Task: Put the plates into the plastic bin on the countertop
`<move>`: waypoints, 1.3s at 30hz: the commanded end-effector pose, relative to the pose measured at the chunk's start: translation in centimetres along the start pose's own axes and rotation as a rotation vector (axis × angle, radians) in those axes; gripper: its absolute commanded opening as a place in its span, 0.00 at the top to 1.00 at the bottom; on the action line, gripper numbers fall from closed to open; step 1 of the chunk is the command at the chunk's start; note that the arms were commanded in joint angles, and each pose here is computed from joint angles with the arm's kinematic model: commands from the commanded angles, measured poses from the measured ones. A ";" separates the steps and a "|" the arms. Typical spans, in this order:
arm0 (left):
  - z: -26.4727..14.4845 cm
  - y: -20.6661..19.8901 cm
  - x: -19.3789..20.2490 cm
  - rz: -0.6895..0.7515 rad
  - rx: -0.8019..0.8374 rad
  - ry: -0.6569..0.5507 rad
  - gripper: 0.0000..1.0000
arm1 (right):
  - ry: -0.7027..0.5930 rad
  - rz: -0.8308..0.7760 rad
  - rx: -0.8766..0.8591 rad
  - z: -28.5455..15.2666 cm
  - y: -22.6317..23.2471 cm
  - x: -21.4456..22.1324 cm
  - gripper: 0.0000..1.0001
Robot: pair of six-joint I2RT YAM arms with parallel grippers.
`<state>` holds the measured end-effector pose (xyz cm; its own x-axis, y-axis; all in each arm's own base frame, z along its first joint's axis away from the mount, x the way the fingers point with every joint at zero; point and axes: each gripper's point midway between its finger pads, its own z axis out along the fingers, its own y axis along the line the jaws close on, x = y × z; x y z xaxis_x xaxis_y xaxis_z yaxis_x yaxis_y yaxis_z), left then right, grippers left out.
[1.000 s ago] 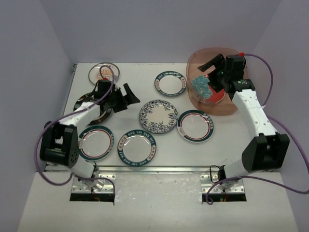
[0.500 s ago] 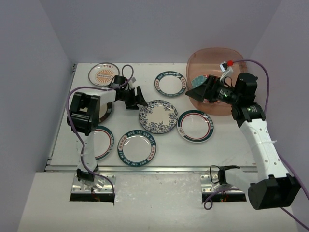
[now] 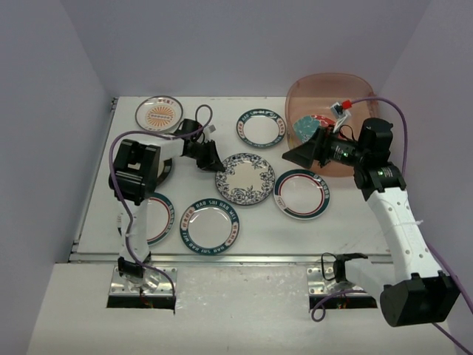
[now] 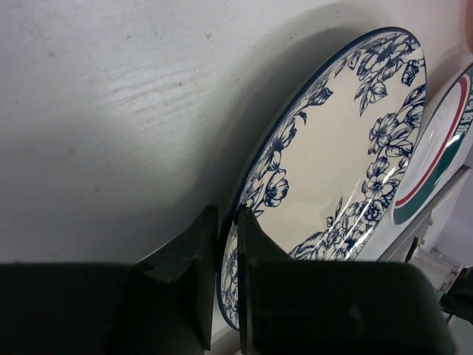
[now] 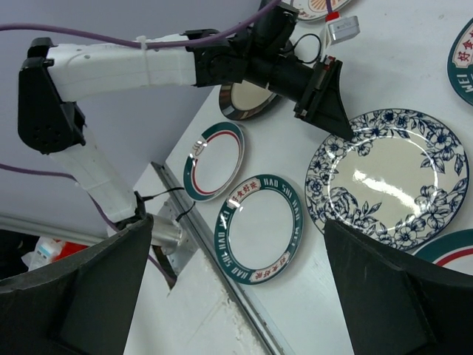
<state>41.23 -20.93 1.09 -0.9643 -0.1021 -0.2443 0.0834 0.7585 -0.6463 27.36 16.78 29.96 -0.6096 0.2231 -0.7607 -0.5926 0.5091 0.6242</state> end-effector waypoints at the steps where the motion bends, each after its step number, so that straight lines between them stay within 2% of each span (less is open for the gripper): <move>1: -4.1 0.3 -2.6 -0.031 -0.159 -0.176 1.00 | 0.015 0.013 -0.003 0.9 -1.5 0.3 0.01; 2: -5.3 0.6 -3.0 -0.072 -0.169 -0.225 1.00 | 0.025 0.036 -0.001 1.1 -1.9 0.5 0.01; 4: -9.1 -2.6 -4.8 -0.038 -0.095 -0.359 1.00 | 0.039 0.075 0.021 1.8 -3.1 0.8 0.01; 7: -12.7 -7.6 -4.2 0.029 0.073 -0.420 1.00 | 0.040 0.071 0.087 2.3 -4.8 0.9 0.01; 12: -16.6 -15.2 -0.8 0.143 0.364 -0.365 1.00 | 0.084 0.078 0.184 2.8 -7.2 1.6 0.06; 17: -18.9 -18.5 1.7 0.203 0.523 -0.351 1.00 | 0.081 0.109 0.161 3.6 -8.1 2.2 0.08; 22: -20.6 -22.0 3.7 0.265 0.687 -0.318 1.00 | 0.109 0.161 0.067 4.8 -7.8 3.1 0.21; 25: -21.0 -23.2 4.5 0.249 0.763 -0.293 1.00 | 0.127 0.175 0.045 5.1 -7.7 3.6 0.28; 27: -21.3 -23.8 4.7 0.263 0.792 -0.296 1.00 | 0.139 0.181 0.023 5.3 -7.5 3.8 0.38; 30: -21.1 -23.9 4.0 0.259 0.782 -0.312 1.00 | 0.156 0.190 -0.010 5.2 -6.9 4.1 0.80; 31: -20.8 -23.8 3.6 0.257 0.764 -0.319 1.00 | 0.156 0.189 -0.011 5.2 -6.8 4.1 0.91; 32: -20.6 -23.6 3.3 0.249 0.743 -0.326 1.00 | 0.155 0.188 -0.011 5.1 -6.7 4.0 1.00; 33: -20.3 -23.3 2.8 0.224 0.712 -0.336 0.98 | 0.155 0.191 -0.007 5.0 -6.7 4.0 1.00; 35: -19.8 -22.5 1.8 0.194 0.632 -0.371 0.57 | 0.141 0.189 0.023 4.9 -7.0 3.6 1.00; 36: -19.5 -21.7 1.5 0.176 0.581 -0.390 0.42 | 0.136 0.194 0.043 4.9 -7.3 3.5 1.00; 37: -20.2 -21.4 0.0 0.197 0.507 -0.481 0.27 | 0.121 0.201 0.061 4.7 -7.3 3.0 1.00; 38: -20.7 -20.5 -0.7 0.180 0.425 -0.531 0.04 | 0.089 0.223 0.101 4.4 -8.0 2.2 1.00; 39: -20.7 -19.5 -0.6 0.160 0.362 -0.538 0.00 | 0.043 0.258 0.156 3.9 -8.9 1.2 1.00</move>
<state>33.30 -24.68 25.05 -0.8290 -0.3130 -0.4635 0.3445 0.3671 -0.8640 31.77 17.73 19.86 -0.8176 0.2092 -0.5364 -0.3698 0.5232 0.7678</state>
